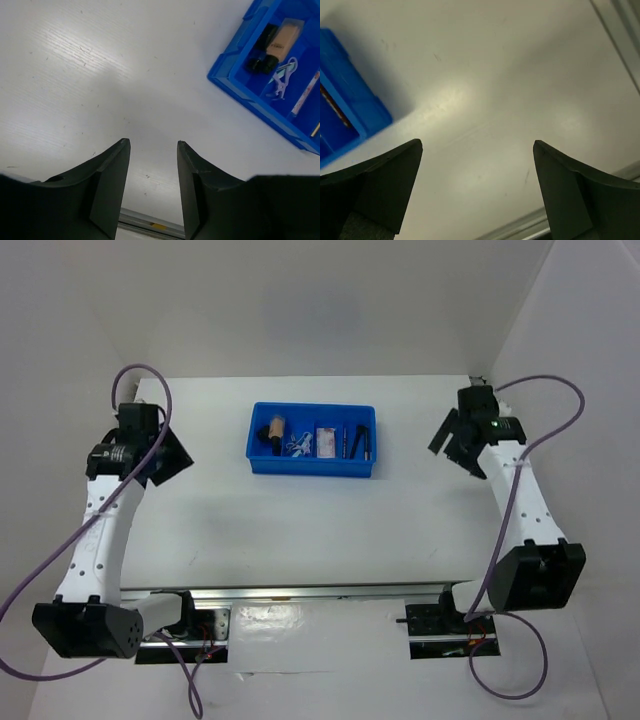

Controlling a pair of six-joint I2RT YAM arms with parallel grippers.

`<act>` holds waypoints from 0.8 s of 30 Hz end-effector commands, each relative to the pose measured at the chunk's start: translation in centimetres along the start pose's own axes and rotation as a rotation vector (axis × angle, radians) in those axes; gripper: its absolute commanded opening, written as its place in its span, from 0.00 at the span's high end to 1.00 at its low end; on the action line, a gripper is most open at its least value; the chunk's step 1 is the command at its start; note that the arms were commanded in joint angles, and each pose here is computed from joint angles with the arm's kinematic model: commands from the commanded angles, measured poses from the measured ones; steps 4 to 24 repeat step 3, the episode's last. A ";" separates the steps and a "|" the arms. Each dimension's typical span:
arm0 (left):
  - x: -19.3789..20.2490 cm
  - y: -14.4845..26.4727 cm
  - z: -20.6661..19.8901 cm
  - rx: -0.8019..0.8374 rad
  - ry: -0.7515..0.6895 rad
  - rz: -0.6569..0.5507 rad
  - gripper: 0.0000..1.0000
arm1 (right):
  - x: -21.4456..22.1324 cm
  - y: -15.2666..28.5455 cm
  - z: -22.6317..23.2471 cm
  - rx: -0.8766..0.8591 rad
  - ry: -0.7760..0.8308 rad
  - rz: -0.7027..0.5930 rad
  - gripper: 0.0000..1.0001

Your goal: Organize the makeup

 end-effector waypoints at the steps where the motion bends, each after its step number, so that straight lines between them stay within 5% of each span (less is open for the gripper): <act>1: 1.4 -1.3 0.4 0.012 -0.040 0.014 0.43 | 3.2 0.8 -1.6 -0.015 -0.012 0.130 0.01; 24: 2.4 -1.7 0.7 -0.001 -0.044 0.050 0.43 | 3.6 1.0 -2.4 -0.025 -0.016 0.128 0.01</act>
Point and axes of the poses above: each gripper's point midway between its finger pads, its own y axis back along the fingers, its own z axis along the line the jaws close on, x = y × z, the point moved 4 cm from there along y, back along the fingers, and after that the axes turned 13 degrees about -y, right-handed, at the moved point
